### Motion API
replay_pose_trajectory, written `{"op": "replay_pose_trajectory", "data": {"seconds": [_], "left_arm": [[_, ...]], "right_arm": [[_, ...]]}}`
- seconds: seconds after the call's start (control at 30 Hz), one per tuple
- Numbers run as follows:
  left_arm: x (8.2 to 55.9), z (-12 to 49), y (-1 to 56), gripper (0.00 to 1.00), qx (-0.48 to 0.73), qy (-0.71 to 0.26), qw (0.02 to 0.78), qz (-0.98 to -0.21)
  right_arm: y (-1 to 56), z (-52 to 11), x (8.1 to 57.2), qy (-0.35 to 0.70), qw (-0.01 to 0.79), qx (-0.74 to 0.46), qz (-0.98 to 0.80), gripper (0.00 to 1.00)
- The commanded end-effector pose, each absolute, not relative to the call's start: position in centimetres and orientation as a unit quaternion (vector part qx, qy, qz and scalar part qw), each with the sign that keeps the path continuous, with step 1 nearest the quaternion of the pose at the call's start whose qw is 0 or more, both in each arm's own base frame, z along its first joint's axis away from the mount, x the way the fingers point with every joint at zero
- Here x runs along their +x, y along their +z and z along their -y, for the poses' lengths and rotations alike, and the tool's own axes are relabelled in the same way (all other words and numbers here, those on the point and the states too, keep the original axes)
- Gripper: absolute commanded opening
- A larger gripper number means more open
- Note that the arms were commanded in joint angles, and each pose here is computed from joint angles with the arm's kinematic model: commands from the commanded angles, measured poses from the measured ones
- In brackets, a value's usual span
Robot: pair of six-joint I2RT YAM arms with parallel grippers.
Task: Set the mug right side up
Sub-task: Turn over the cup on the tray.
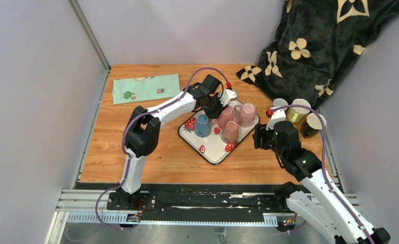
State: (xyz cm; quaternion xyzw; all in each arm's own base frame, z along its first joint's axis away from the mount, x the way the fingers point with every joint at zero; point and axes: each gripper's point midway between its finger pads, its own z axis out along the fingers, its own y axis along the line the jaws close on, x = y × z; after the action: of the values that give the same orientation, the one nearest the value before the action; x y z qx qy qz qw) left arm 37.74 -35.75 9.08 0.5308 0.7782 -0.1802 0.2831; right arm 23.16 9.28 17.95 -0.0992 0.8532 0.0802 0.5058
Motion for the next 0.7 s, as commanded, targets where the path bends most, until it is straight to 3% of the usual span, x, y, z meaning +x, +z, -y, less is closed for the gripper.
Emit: {"op": "replay_pose_trajectory", "data": {"seconds": [0.0, 0.67], "left_arm": [[38.2, 36.1, 11.9, 0.0, 0.521, -0.179, 0.327, -0.768], [37.7, 37.4, 17.8, 0.0, 0.502, -0.226, 0.4, -0.733]], "right_arm": [[17.4, -9.1, 22.8, 0.077, 0.502, -0.092, -0.856, 0.61], [17.6, -8.9, 22.6, 0.081, 0.509, -0.083, -0.853, 0.61]]}}
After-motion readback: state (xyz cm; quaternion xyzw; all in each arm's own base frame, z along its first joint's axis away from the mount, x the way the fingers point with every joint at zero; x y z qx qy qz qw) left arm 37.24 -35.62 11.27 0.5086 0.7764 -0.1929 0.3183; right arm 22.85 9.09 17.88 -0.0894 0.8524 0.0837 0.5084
